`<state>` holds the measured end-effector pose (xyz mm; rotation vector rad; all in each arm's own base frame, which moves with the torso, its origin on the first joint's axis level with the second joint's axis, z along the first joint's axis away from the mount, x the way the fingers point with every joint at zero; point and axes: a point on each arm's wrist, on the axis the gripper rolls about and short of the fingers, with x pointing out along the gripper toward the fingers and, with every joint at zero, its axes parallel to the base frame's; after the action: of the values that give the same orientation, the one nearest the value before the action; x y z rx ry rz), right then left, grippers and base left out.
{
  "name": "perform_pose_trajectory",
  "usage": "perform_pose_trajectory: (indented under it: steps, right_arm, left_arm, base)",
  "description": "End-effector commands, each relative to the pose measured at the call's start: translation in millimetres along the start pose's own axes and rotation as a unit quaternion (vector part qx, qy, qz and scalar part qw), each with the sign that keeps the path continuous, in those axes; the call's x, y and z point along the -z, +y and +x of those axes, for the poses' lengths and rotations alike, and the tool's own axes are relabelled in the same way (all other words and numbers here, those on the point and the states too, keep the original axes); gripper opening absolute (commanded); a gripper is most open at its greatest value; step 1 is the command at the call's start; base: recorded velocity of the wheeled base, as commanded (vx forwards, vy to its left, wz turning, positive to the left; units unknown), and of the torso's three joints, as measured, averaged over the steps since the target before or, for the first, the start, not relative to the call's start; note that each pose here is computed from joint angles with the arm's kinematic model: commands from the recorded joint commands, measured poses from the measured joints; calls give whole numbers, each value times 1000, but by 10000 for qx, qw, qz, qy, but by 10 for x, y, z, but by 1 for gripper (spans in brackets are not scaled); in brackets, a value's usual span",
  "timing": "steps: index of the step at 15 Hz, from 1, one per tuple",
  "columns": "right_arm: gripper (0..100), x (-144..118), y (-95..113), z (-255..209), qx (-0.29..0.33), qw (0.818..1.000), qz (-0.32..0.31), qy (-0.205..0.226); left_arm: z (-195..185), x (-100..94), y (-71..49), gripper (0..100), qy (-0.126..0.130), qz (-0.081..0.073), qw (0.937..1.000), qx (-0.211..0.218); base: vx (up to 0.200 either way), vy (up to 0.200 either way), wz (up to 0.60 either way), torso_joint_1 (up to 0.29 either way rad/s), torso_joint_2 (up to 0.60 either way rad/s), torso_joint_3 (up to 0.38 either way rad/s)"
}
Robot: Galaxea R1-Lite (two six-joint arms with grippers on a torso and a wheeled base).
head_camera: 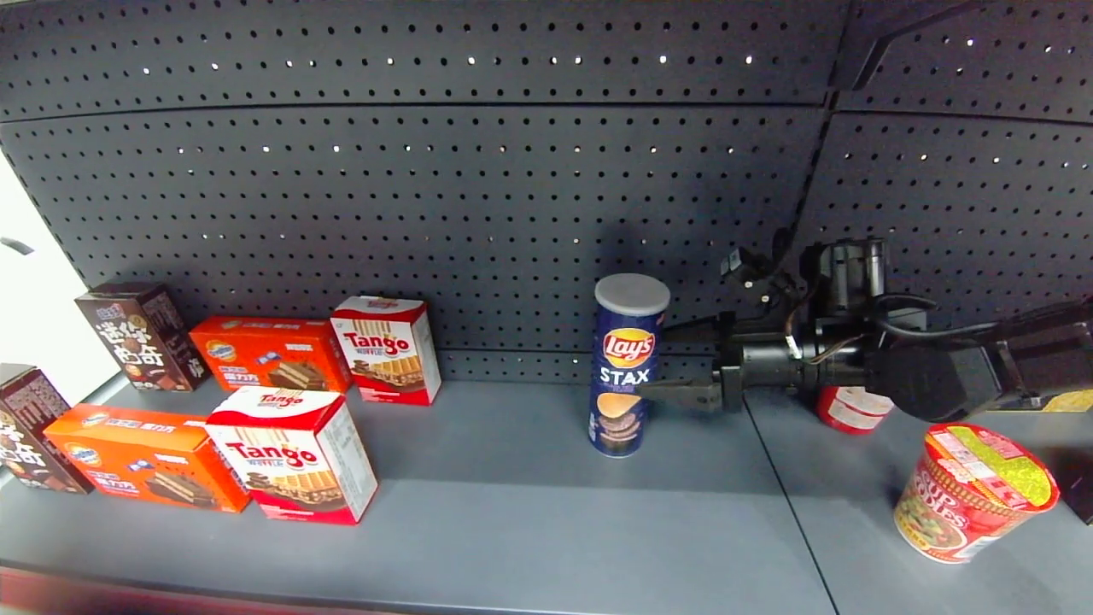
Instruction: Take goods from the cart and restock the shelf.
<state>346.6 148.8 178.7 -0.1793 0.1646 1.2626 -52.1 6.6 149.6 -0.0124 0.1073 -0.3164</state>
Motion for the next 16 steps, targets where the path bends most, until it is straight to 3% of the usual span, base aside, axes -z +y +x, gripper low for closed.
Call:
perform_pose_trajectory:
  steps: [1,6,16]
  right_arm:
    - [100,92,-25,141,-111,9999,69,73]
    - [100,281,-48,446,-307,9993,116,159]
    - [100,427,-166,593,-327,9990,190,223]
  left_arm:
    - [9,8,1,0,37,-6,10000,0]
    - [0,-1,-1,0,6,-4,10000,-30]
    - [0,5,-1,0,13,-6,10000,-46]
  base:
    - [0,0,0,0,0,0]
    - [0,0,0,0,0,0]
    - [0,0,0,0,0,0]
